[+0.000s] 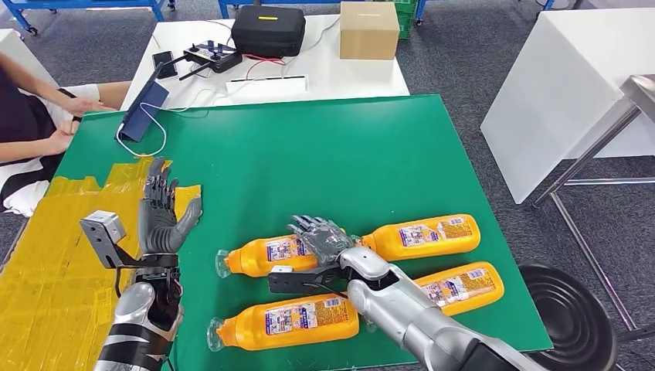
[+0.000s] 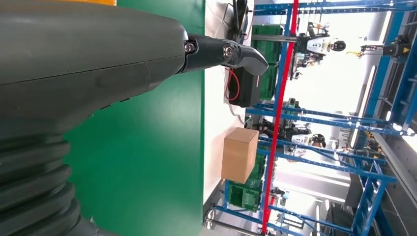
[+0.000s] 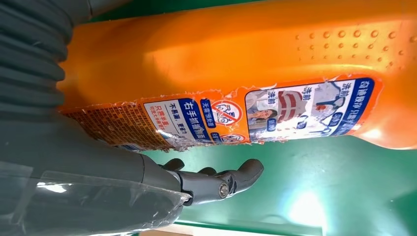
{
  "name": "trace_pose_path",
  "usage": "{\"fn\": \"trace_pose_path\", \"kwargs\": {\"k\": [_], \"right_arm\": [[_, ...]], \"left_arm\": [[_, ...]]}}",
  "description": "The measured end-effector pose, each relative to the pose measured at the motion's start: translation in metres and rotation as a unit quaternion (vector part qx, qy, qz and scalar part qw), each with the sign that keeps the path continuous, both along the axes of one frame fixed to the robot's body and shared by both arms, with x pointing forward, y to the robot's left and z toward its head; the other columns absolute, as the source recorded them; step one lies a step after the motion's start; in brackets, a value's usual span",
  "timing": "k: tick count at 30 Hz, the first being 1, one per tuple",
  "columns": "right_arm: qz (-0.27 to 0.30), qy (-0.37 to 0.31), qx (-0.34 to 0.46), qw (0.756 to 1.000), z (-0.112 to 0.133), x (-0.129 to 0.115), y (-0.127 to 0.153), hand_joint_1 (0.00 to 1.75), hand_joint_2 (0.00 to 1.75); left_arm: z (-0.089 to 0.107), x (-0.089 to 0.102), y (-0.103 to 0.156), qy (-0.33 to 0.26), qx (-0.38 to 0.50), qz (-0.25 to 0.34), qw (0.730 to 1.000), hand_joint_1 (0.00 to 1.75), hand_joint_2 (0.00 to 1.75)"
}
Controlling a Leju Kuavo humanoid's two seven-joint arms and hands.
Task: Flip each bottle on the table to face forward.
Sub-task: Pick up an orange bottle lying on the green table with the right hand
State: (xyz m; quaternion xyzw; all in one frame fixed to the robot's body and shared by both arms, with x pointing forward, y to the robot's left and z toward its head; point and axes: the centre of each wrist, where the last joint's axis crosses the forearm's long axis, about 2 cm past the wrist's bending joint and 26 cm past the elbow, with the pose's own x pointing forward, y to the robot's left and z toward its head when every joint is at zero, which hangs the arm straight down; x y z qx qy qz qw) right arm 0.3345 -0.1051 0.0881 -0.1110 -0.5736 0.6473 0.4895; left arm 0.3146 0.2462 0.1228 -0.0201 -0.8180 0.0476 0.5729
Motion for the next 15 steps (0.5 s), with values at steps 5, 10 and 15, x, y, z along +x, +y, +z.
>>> {"fn": "trace_pose_path", "kwargs": {"k": [5, 10, 15], "right_arm": [[-0.007, -0.002, -0.002, 1.0, -0.0013, 0.0012, 0.0015, 1.75, 1.75], [-0.024, -0.015, 0.012, 1.0, -0.0017, 0.0015, 0.0025, 1.75, 1.75], [-0.04, -0.025, 0.029, 0.998, -0.0021, 0.0006, 0.0024, 1.75, 1.75]], "left_arm": [[-0.0001, 0.0, -0.0001, 0.0, -0.001, -0.002, 1.0, 0.0, 1.75], [-0.0006, -0.0005, -0.0001, 0.001, -0.001, -0.002, 1.0, 0.0, 1.75], [-0.0022, -0.0021, -0.0001, 0.004, -0.002, -0.002, 1.0, 0.0, 1.75]]}}
